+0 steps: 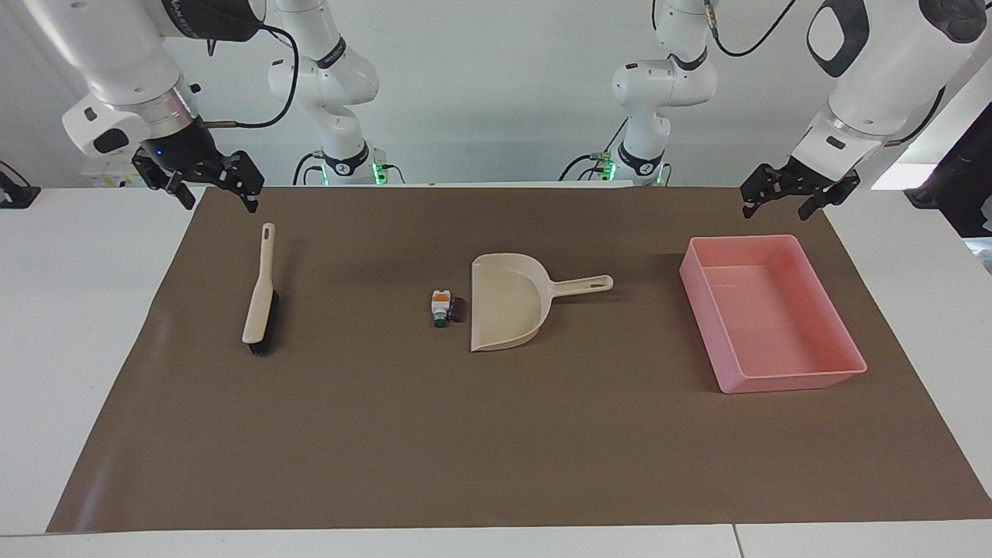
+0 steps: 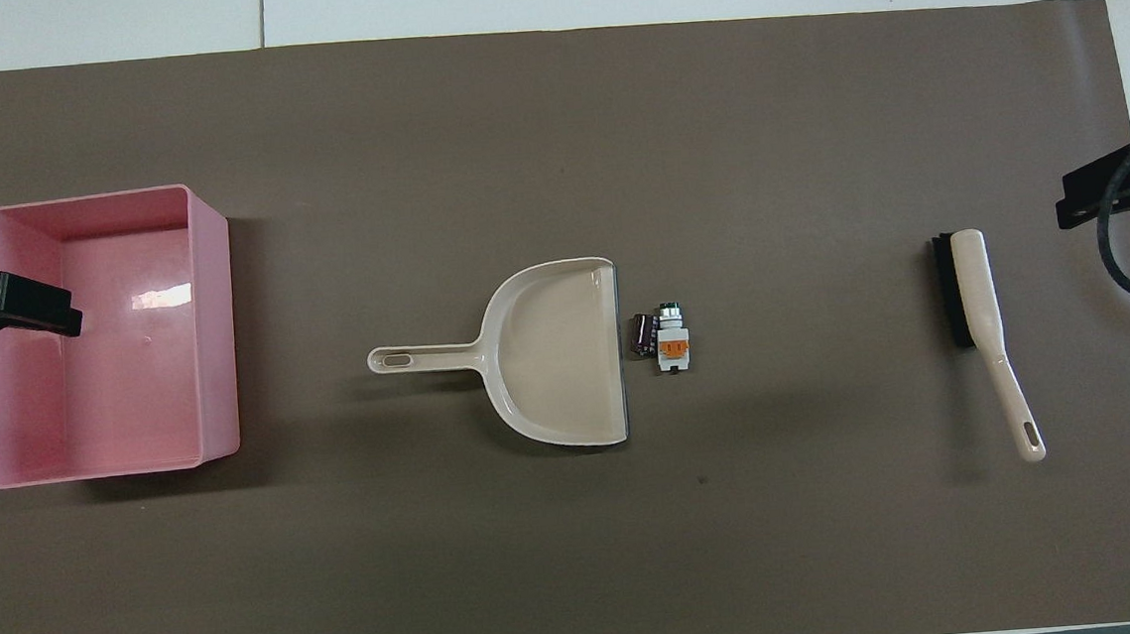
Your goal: Clean e-waste and dump in bin
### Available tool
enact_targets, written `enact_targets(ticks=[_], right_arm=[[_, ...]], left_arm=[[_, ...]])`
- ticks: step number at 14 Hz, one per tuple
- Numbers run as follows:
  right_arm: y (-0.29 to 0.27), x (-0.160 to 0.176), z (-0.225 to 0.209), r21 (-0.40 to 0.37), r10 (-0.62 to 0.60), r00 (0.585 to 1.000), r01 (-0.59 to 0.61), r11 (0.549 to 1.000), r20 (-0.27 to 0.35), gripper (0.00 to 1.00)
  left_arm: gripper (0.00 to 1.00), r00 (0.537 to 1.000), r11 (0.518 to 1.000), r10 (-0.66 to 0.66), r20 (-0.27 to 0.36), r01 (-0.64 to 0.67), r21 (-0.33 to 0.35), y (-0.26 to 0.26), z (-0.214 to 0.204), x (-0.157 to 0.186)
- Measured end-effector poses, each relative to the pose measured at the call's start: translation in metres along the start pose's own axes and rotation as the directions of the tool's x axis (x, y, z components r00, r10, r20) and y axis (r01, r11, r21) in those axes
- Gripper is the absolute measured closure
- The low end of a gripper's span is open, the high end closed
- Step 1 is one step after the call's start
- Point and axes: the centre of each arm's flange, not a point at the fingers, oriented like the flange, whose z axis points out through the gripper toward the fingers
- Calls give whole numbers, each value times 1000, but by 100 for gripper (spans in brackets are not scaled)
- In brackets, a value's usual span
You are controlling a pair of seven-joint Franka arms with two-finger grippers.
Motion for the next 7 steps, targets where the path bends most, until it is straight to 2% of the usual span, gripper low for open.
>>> enact_targets(ticks=[7], right_arm=[[0, 0, 3, -1, 0, 1000, 0, 1000, 6, 0]], left_arm=[[0, 1000, 1000, -3, -30, 3, 3, 0, -4, 1]])
